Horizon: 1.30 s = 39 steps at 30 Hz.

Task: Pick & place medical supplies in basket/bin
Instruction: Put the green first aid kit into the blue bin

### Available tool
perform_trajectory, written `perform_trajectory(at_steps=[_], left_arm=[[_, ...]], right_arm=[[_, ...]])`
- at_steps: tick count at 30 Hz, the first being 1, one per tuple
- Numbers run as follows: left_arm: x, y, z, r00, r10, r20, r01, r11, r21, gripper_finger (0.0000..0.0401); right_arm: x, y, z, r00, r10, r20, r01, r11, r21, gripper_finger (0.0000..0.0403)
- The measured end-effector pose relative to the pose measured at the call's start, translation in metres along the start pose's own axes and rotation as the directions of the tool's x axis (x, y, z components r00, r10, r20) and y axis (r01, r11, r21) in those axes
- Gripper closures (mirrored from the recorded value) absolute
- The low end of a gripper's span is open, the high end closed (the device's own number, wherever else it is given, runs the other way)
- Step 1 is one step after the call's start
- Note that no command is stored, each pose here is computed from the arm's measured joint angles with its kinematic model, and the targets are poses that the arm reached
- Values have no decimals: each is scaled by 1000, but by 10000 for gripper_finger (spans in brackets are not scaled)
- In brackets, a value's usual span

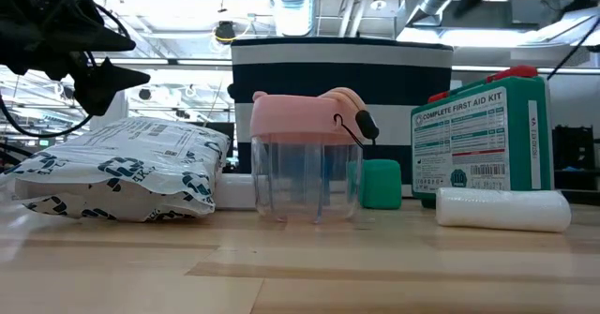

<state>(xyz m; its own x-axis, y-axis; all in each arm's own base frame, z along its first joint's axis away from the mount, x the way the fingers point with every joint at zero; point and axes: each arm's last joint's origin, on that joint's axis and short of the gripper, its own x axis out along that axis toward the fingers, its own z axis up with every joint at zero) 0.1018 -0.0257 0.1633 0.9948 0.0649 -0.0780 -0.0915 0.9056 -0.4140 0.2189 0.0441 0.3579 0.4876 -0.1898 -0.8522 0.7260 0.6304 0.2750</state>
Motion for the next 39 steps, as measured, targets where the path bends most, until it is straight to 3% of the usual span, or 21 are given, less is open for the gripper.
perform_trajectory(at_steps=[7, 13, 39], left_arm=[[0, 0, 0, 1000, 1, -2, -1, 1000, 1, 160], [0, 0, 0, 1000, 1, -2, -1, 1000, 1, 160], [0, 0, 0, 1000, 2, -4, -2, 1000, 2, 160]], right_arm=[[42, 16, -7, 974, -132, -185, 140, 990, 32, 147], [65, 25, -11, 953, -181, -244, 190, 982, 12, 147], [82, 23, -11, 928, -179, -326, 195, 981, 18, 147]])
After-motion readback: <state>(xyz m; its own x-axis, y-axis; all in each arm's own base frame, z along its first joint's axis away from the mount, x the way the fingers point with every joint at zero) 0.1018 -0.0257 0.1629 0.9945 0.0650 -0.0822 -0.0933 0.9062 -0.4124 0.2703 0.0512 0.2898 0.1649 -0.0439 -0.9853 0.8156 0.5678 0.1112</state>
